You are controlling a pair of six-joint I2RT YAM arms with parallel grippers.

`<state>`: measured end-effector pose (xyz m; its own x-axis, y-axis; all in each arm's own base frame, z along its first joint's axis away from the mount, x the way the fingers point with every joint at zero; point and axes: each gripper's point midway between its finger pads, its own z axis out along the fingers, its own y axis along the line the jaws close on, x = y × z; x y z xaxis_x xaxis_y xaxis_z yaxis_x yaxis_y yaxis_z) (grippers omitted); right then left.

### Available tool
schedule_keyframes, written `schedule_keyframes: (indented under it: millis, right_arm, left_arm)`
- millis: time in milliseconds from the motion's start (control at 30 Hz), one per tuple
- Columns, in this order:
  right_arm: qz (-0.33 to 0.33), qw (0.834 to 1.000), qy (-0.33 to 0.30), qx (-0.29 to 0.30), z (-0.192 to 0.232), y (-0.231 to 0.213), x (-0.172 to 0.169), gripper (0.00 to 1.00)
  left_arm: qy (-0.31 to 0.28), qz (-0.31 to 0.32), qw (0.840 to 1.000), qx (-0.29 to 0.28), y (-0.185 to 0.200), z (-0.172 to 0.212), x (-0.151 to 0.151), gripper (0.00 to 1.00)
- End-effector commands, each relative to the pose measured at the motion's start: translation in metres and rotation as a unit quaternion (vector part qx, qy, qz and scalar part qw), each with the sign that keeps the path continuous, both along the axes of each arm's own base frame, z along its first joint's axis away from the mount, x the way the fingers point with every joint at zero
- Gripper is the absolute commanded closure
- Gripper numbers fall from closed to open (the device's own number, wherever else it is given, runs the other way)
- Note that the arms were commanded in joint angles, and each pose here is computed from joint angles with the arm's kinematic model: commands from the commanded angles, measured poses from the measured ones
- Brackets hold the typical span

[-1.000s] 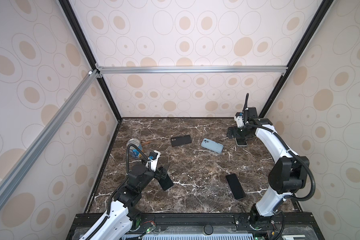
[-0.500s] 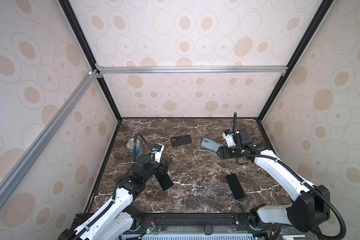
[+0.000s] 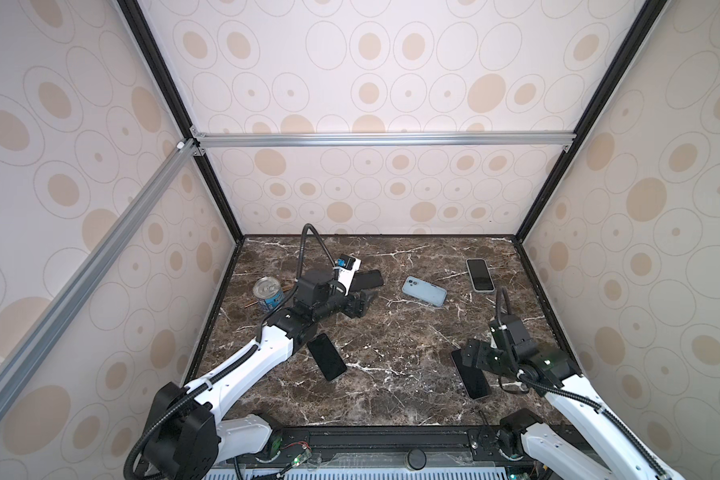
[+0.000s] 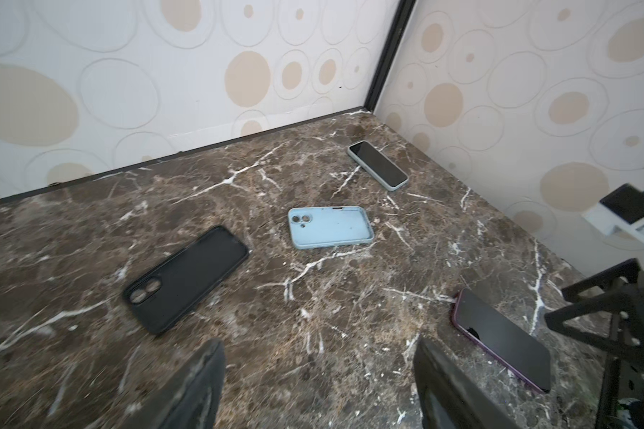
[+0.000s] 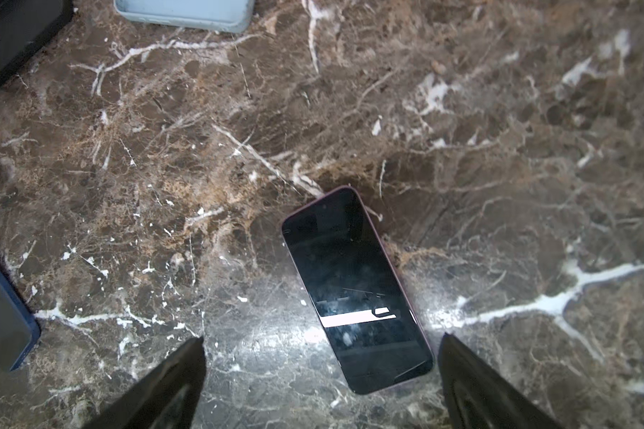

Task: Put the phone into the phone case
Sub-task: 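Move the right gripper back toward the pink-framed phone nearer the robot, then lower the right gripper over the pink-framed phone and grasp its end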

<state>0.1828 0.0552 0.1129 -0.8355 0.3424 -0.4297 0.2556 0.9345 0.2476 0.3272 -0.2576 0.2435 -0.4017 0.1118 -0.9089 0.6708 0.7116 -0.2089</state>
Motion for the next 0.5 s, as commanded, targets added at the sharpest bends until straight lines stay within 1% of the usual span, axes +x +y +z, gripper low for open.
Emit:
schedule_keyframes:
  millis: [0,100,233,367,467]
  right_arm:
    - [-0.076,0.997,0.011,0.017,-0.008,-0.013,-0.017,0.01]
    - [-0.093,0.995,-0.002,0.029,-0.011,-0.014,-0.015,0.01]
    - [-0.082,0.995,0.014,0.049,-0.022,-0.004,-0.015,0.01]
    - [-0.077,0.995,0.059,0.03,-0.037,-0.004,-0.02,0.01]
    - [-0.058,0.996,0.065,0.022,-0.039,-0.001,-0.015,0.01]
  left_arm:
    - [-0.038,-0.054,0.998,-0.017,-0.031,0.024,-0.007,0.2]
    - [-0.042,-0.084,0.995,-0.015,-0.047,0.013,-0.016,0.2]
    - [-0.029,-0.111,0.993,0.001,-0.055,-0.011,-0.028,0.2]
    - [-0.012,-0.118,0.993,0.025,-0.054,-0.033,-0.033,0.2]
    - [0.003,-0.122,0.992,0.03,-0.056,-0.041,-0.035,0.2]
